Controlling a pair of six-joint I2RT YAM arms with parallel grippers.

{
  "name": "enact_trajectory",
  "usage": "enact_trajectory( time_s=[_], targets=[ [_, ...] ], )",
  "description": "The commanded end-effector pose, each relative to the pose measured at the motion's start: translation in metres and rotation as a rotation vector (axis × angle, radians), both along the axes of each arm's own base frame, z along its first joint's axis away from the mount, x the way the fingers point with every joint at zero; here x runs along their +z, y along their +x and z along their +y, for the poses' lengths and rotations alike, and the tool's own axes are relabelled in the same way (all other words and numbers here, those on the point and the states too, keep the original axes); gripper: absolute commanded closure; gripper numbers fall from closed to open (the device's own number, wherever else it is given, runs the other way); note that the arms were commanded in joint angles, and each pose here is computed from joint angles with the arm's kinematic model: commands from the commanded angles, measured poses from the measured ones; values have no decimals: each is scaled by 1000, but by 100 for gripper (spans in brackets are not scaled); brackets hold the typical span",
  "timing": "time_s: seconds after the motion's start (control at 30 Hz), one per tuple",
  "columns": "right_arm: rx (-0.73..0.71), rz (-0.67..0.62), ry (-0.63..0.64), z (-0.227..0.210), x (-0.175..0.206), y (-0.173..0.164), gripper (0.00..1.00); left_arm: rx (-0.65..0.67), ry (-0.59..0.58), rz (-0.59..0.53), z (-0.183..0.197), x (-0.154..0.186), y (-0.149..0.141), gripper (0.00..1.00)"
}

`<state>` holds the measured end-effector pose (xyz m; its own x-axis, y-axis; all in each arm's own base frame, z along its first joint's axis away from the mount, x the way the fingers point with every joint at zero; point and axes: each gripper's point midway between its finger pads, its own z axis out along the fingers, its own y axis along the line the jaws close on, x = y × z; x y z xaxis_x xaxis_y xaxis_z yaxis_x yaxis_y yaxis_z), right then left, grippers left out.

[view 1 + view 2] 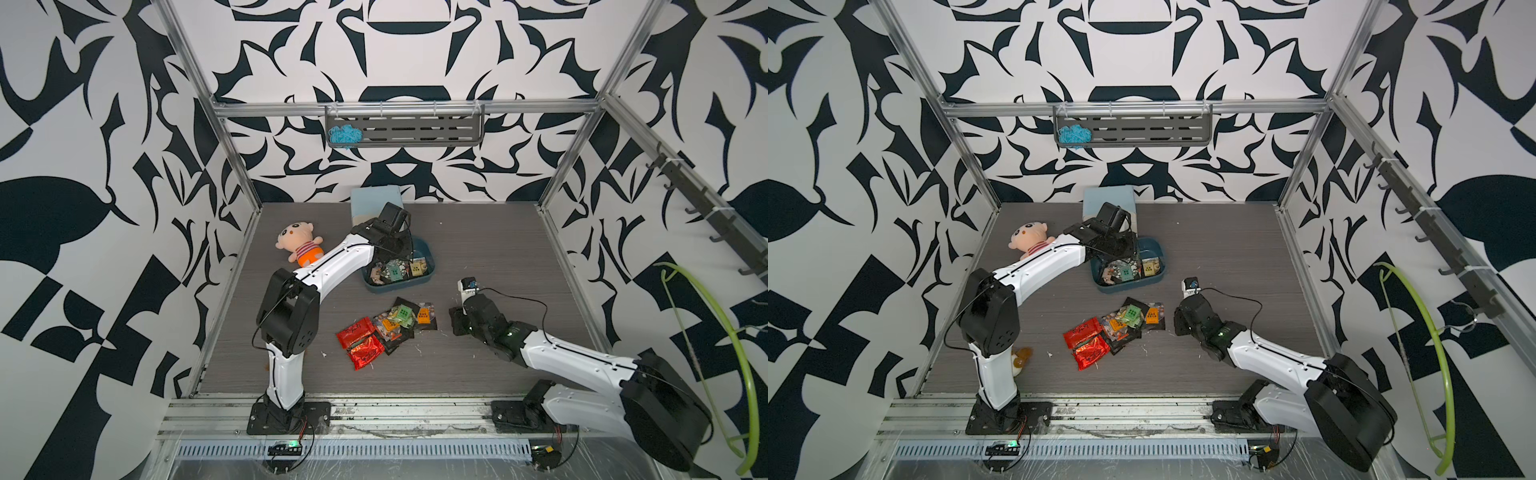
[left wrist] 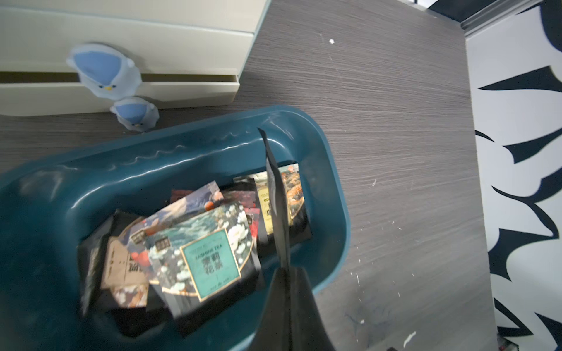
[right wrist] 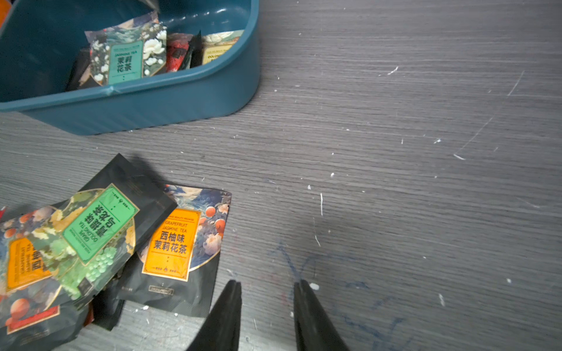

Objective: Put the tea bags into the storage box
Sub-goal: Place the tea bag in the storage box, then pick up the tea bag from the center of the board.

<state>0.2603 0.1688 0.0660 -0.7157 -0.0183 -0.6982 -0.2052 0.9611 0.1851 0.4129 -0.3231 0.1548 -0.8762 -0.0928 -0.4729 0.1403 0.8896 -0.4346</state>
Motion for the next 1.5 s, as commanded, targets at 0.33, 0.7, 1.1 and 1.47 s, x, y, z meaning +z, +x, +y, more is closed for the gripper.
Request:
enact_trajectory(
  time_s=[0.33,0.7,1.1,1.47],
  targets=[
    [21,16,3,10,1,5,66,53,13,93,30,-37,-7,100],
    [24,9,3,10,2,6,66,149,33,81,94,-27,-29,64],
    [22,-71,56,8,19,4,67,115,-104,-11,121,38,-103,49],
    [125,-56,213,58,43,21,71,20,-259,110,93,4,-177,48]
  ],
)
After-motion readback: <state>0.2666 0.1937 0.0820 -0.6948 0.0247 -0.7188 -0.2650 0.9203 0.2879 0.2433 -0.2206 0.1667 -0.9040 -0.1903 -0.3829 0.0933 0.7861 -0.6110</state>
